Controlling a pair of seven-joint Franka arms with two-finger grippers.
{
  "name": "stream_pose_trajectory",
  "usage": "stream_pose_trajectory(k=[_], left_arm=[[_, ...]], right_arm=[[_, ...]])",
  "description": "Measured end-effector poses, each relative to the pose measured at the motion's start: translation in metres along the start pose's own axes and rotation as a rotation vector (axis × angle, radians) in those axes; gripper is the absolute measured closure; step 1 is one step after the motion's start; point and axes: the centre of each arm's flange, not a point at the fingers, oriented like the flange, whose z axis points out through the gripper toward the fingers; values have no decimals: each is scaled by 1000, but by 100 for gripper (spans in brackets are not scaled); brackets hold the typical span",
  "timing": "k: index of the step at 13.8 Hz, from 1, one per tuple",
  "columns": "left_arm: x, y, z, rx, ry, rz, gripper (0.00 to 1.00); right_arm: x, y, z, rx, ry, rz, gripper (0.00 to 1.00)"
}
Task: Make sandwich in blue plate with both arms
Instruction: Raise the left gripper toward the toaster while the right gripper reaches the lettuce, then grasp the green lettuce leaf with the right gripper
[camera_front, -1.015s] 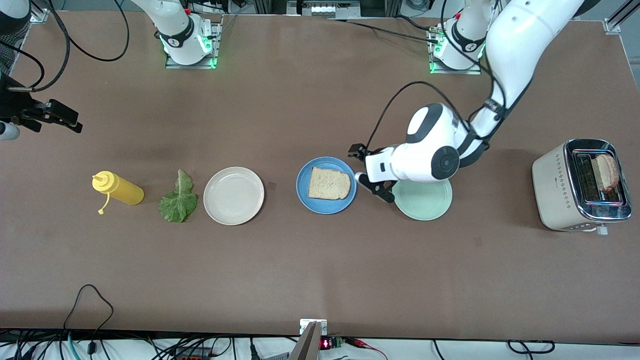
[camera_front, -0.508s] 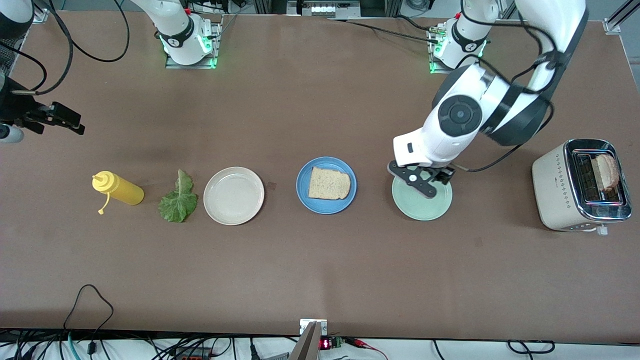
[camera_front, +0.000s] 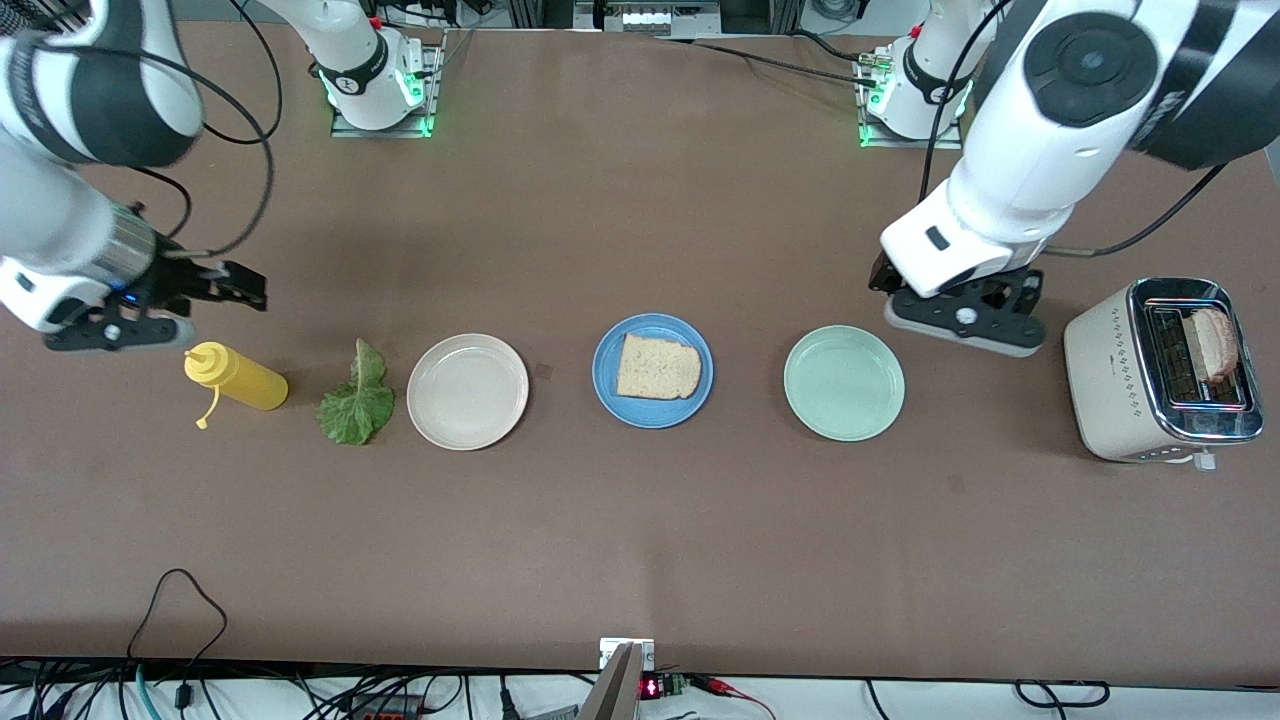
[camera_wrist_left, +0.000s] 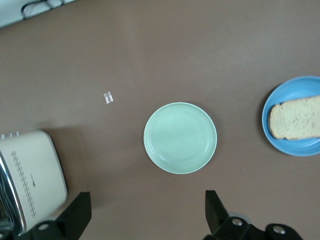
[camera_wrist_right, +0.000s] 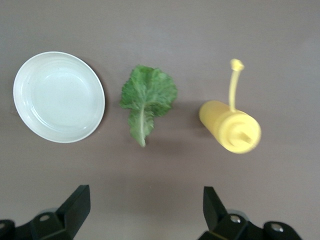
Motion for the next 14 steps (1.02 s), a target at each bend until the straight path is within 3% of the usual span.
stream_pose_trajectory(k=[5, 9, 14], left_arm=[[2, -77, -2, -112, -44, -219, 0], [-20, -128, -2, -153, -48, -177, 0], [-64, -161, 11, -129, 51, -122, 0]], right_arm=[[32, -33, 73, -18, -33, 10, 0], [35, -29, 126, -25, -23, 26, 0], [16, -27, 183, -26, 16, 27, 0]])
